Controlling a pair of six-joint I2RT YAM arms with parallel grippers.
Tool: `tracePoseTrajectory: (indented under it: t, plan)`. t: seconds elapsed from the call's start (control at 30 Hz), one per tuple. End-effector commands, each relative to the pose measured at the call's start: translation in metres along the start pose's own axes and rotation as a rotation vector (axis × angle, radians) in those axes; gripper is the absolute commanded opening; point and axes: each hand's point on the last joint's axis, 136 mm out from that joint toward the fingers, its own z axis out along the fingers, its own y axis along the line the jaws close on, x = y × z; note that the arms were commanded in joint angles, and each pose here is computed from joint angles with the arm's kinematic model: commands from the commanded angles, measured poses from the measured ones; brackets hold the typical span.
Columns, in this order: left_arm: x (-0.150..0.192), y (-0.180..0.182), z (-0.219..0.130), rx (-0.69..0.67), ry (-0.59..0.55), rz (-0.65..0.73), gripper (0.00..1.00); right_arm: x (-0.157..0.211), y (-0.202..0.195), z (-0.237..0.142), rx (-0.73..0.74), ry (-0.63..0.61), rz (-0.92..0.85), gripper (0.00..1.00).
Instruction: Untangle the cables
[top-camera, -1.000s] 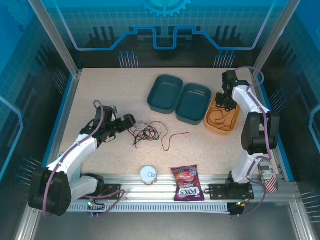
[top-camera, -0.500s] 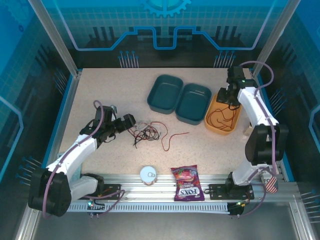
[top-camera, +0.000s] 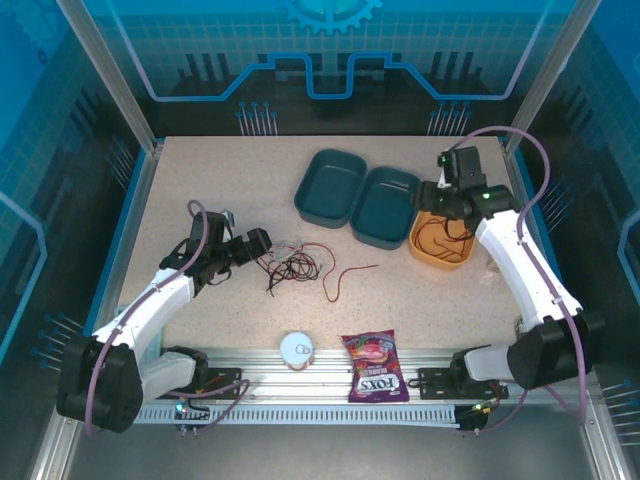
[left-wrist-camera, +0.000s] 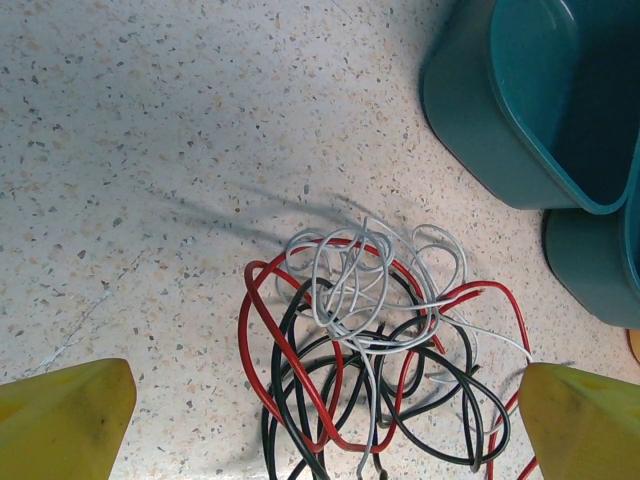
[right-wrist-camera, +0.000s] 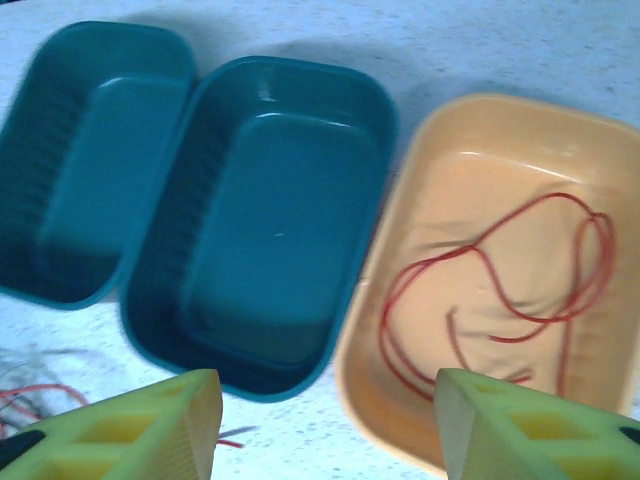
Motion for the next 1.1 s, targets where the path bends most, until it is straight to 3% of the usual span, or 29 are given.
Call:
tracePoseTrajectory:
  t: [0.0,0.23,0.53,0.8,1.07]
  plan:
    - [-0.001,-0.003,-0.002,0.019,0.009,0.006,0.99,0.011,0.029,-0.002,-0.057,-0.037,0.026,0.56]
    - [0.008,-0.004,0.002,0.05,0.031,-0.012,0.99,0.055,0.097,0.007,-0.187,0.035,-0.018,0.5]
    - [0.014,-0.008,0.01,0.1,0.053,-0.045,0.99,0.134,0.165,0.055,-0.254,0.283,-0.083,0.46]
    - [0.014,-0.009,0.014,0.105,0.053,-0.074,0.99,0.18,0.19,0.085,-0.274,0.445,-0.051,0.42]
    - [0.017,-0.012,0.019,0.124,0.067,-0.094,0.99,0.197,0.196,0.101,-0.278,0.492,-0.019,0.4]
